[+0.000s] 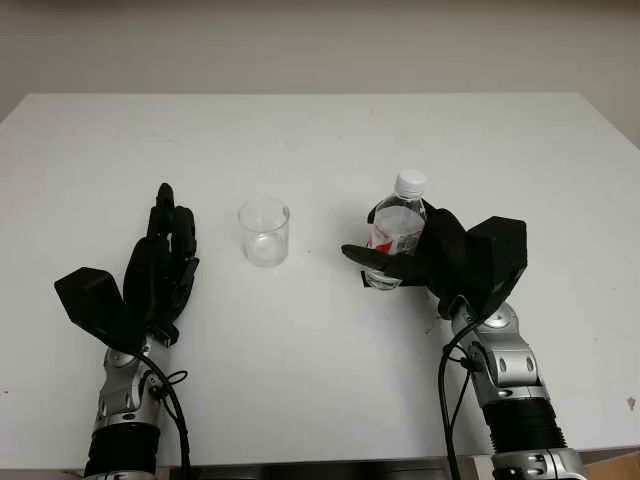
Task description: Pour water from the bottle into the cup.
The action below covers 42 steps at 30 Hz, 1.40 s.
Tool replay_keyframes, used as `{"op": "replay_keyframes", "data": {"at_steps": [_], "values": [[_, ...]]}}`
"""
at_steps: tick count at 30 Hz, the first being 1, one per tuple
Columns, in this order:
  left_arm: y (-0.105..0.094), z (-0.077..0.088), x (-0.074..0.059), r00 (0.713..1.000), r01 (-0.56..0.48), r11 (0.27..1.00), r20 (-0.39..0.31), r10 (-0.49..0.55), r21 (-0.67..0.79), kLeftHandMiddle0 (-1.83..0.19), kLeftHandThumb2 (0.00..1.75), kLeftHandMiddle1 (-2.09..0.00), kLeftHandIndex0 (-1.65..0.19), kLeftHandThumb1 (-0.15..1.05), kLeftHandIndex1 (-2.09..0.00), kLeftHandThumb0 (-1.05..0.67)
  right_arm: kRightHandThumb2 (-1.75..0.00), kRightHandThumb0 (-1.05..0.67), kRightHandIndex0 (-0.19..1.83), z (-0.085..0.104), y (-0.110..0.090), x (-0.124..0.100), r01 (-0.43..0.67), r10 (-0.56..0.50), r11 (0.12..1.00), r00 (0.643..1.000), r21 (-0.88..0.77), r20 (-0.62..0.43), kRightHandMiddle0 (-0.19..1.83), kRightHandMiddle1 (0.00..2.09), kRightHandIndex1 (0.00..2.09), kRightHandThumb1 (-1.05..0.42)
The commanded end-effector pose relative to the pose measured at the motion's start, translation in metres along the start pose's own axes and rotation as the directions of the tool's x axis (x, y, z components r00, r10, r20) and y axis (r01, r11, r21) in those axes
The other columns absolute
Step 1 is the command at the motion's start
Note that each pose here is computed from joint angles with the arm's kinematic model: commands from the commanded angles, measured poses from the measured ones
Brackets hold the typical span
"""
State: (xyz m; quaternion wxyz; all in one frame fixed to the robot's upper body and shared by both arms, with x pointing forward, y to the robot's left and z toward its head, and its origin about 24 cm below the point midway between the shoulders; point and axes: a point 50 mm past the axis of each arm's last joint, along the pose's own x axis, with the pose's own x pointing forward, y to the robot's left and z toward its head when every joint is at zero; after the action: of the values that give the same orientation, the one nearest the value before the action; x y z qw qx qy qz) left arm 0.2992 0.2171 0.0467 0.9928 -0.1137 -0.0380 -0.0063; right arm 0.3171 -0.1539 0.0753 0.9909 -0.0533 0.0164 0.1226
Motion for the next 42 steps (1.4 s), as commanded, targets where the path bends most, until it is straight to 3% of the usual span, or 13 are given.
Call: {"op": "replay_keyframes", "data": {"at_steps": [1,3,4,7,11,18,22,26,28,30,33,42], "values": [[0.007,-0.013,-0.010,0.998,-0.028,1.000,-0.058,0.027,-0.010,0.14,0.58,-0.06,0.18,1.05,-0.06,-0.70,-0.05,-0.47,-0.11,-0.005,-0.002,-0.004,-0.008,0.007,1.000,1.000,-0.029,-0.011,-0.12,2.02,2.00,-0.96],[0.007,-0.013,-0.010,0.998,-0.025,1.000,-0.061,0.025,-0.011,0.14,0.58,-0.06,0.18,1.05,-0.06,-0.70,-0.05,-0.49,-0.17,-0.005,-0.002,-0.005,-0.011,0.010,0.999,1.000,-0.053,-0.014,-0.17,1.92,1.90,-0.95],[0.007,-0.013,-0.010,0.998,-0.024,1.000,-0.062,0.023,-0.010,0.15,0.58,-0.05,0.18,1.05,-0.05,-0.70,-0.05,-0.51,-0.18,-0.005,-0.002,-0.006,-0.006,0.005,0.998,1.000,-0.069,-0.014,-0.18,1.75,1.72,-0.94],[0.007,-0.014,-0.011,0.998,-0.027,1.000,-0.062,0.026,-0.016,0.14,0.58,-0.06,0.17,1.05,-0.06,-0.69,-0.05,-0.52,-0.19,-0.006,-0.003,-0.007,0.017,-0.017,0.996,1.000,-0.088,-0.005,-0.19,1.38,1.46,-0.94],[0.007,-0.014,-0.012,0.998,-0.024,1.000,-0.060,0.023,-0.014,0.14,0.57,-0.06,0.18,1.05,-0.06,-0.70,-0.06,-0.55,-0.19,-0.007,-0.004,-0.010,0.039,-0.040,0.994,0.999,-0.101,-0.006,-0.19,1.07,1.33,-0.95],[0.008,-0.014,-0.012,0.998,-0.020,1.000,-0.067,0.019,-0.012,0.15,0.58,-0.05,0.18,1.05,-0.05,-0.70,-0.05,-0.56,-0.19,-0.007,-0.003,-0.014,0.055,-0.057,0.994,0.998,-0.098,-0.011,-0.19,0.91,1.18,-0.95],[0.008,-0.014,-0.012,0.998,-0.018,1.000,-0.067,0.017,-0.010,0.14,0.57,-0.05,0.18,1.05,-0.05,-0.70,-0.05,-0.60,-0.19,-0.007,-0.003,-0.019,0.075,-0.074,0.995,0.997,-0.073,0.007,-0.19,0.81,0.99,-0.93],[0.009,-0.014,-0.012,0.998,-0.021,1.000,-0.064,0.021,-0.010,0.15,0.58,-0.05,0.18,1.05,-0.05,-0.70,-0.05,-0.62,-0.18,-0.008,-0.004,-0.027,0.086,-0.085,0.996,0.996,-0.027,0.028,-0.10,0.52,0.70,-0.91],[0.010,-0.014,-0.012,0.998,-0.023,1.000,-0.065,0.023,-0.011,0.14,0.57,-0.06,0.17,1.05,-0.06,-0.71,-0.05,-0.63,-0.12,-0.009,-0.005,-0.033,0.076,-0.075,0.997,0.996,-0.019,0.047,-0.05,0.29,0.38,-0.91],[0.010,-0.014,-0.012,0.998,-0.021,1.000,-0.066,0.020,-0.011,0.14,0.56,-0.05,0.18,1.05,-0.05,-0.71,-0.05,-0.65,-0.13,-0.009,-0.006,-0.038,0.074,-0.073,0.997,0.995,-0.009,0.061,-0.08,0.15,0.18,-0.91],[0.009,-0.014,-0.012,0.998,-0.020,1.000,-0.065,0.019,-0.015,0.15,0.57,-0.05,0.18,1.05,-0.05,-0.70,-0.05,-0.70,-0.18,-0.010,-0.006,-0.044,0.073,-0.072,0.997,0.994,-0.010,0.082,-0.16,0.07,0.04,-0.90],[0.009,-0.014,-0.011,0.997,-0.018,1.000,-0.069,0.017,-0.007,0.15,0.57,-0.05,0.18,1.05,-0.05,-0.70,-0.05,-0.83,-0.19,-0.016,0.000,-0.060,0.068,-0.077,0.995,0.991,0.078,0.114,-0.19,0.00,0.00,-0.89]]}}
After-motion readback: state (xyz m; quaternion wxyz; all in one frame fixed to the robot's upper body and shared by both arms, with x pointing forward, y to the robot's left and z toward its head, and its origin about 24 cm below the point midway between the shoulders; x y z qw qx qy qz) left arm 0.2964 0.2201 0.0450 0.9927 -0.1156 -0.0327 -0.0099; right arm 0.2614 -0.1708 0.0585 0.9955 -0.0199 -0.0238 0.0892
